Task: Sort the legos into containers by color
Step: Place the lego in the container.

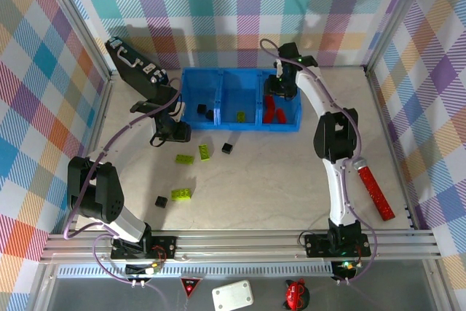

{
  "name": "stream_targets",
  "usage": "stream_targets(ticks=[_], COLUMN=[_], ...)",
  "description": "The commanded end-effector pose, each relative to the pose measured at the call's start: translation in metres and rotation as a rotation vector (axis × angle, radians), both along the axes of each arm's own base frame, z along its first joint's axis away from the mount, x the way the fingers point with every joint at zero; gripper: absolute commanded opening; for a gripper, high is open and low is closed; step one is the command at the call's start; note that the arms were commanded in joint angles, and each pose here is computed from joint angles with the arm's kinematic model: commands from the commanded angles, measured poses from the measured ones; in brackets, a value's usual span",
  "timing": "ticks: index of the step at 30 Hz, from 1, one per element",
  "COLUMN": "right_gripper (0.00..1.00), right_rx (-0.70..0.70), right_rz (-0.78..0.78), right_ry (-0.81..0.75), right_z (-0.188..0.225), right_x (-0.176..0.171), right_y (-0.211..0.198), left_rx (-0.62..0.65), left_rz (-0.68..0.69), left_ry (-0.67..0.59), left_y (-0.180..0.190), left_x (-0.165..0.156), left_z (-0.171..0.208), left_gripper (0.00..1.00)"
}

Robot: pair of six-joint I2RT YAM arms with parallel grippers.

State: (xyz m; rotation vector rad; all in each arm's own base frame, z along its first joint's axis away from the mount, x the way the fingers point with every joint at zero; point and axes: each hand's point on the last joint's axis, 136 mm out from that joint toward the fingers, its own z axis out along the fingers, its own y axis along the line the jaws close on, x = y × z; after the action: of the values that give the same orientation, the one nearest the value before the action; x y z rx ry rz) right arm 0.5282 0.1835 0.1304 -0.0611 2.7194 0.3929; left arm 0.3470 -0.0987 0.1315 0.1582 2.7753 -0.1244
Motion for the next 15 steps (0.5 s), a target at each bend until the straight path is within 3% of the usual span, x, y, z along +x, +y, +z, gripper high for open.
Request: stream_targets(ticks=[1,15], right_gripper=[0.53,0.54], right_rx=[0.013,0.043], right_rz=[0.025,0.021], right_ry=[0.016,0.004], right_z=[0.017,0.049], right_x=[-0.019,-0.083], right_y=[0.002,-0.003], left_rx=[-0.011,0.003], left_rz=[0.022,0.100], left_ry=[0.012,0.094], left_y=[0.000,0.001], left_x=[-0.002,-0.018], left_z=[0.006,-0.001], left_gripper=[0.49,0.49])
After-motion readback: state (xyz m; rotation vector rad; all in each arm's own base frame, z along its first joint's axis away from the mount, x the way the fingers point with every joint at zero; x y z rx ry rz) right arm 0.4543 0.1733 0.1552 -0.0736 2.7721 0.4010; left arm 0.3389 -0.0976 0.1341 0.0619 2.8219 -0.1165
